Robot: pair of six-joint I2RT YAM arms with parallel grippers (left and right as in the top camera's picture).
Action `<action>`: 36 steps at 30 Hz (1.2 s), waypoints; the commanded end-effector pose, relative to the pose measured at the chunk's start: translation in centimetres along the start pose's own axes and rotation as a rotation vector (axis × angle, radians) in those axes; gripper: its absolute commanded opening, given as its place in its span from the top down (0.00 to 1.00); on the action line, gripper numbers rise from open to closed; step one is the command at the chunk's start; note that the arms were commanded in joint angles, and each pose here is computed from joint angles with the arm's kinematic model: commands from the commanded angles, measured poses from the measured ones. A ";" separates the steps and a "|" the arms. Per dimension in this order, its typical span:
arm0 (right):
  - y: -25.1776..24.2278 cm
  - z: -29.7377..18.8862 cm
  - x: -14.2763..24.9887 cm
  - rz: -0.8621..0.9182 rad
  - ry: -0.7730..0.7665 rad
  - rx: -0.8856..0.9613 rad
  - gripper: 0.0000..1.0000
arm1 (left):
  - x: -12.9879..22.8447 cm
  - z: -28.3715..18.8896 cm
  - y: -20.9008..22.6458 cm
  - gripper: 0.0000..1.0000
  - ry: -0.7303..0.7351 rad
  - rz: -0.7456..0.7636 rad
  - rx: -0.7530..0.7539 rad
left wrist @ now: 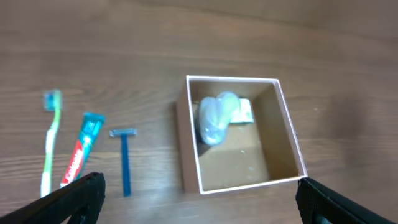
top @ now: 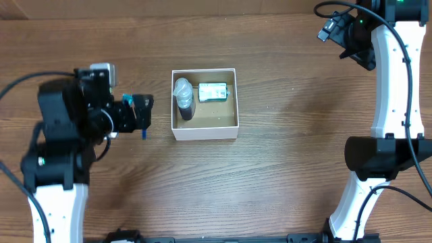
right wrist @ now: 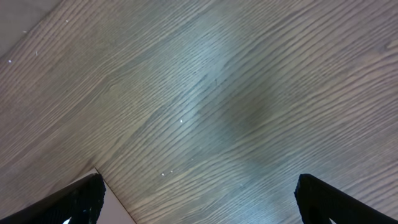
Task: Pack container
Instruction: 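Reach the left gripper down to the blue razor and grasp it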
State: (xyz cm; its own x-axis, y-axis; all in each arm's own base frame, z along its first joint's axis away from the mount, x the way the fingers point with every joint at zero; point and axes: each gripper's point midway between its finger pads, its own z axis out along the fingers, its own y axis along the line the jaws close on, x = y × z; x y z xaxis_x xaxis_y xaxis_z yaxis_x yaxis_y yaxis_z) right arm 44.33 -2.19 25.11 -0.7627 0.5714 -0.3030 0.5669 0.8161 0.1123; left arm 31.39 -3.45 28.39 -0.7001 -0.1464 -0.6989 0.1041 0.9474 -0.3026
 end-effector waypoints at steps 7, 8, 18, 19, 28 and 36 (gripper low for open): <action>0.1 -0.8 -0.3 0.004 -0.022 -0.015 0.00 | 4.5 6.5 4.6 0.00 0.335 -0.096 -0.128; 0.1 -0.8 -0.3 0.004 -0.021 -0.015 0.00 | 5.4 7.5 5.0 0.00 0.380 -0.140 -0.135; 0.1 -0.8 -0.3 0.004 -0.021 -0.015 0.00 | 11.1 13.6 10.2 0.08 0.640 -0.194 -0.298; 0.1 -0.8 -0.3 0.004 -0.022 -0.015 0.00 | 11.3 13.8 10.6 0.09 0.648 -0.191 -0.313; 0.1 -0.8 -0.3 0.004 -0.022 -0.015 0.00 | 12.5 15.4 12.7 0.20 0.686 -0.130 -0.430; 0.1 -0.8 -0.3 0.004 -0.022 -0.015 0.00 | 13.3 18.0 11.3 0.22 0.694 -0.058 -0.441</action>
State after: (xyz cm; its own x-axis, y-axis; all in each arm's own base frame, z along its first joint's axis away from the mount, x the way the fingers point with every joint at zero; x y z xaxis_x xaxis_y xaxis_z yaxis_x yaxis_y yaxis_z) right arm 44.35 -2.19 25.12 -0.7624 0.5714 -0.3036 0.5668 0.8161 0.1128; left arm 35.27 0.55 4.49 -0.9892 -0.1236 -0.0792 -0.1264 0.9914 0.0325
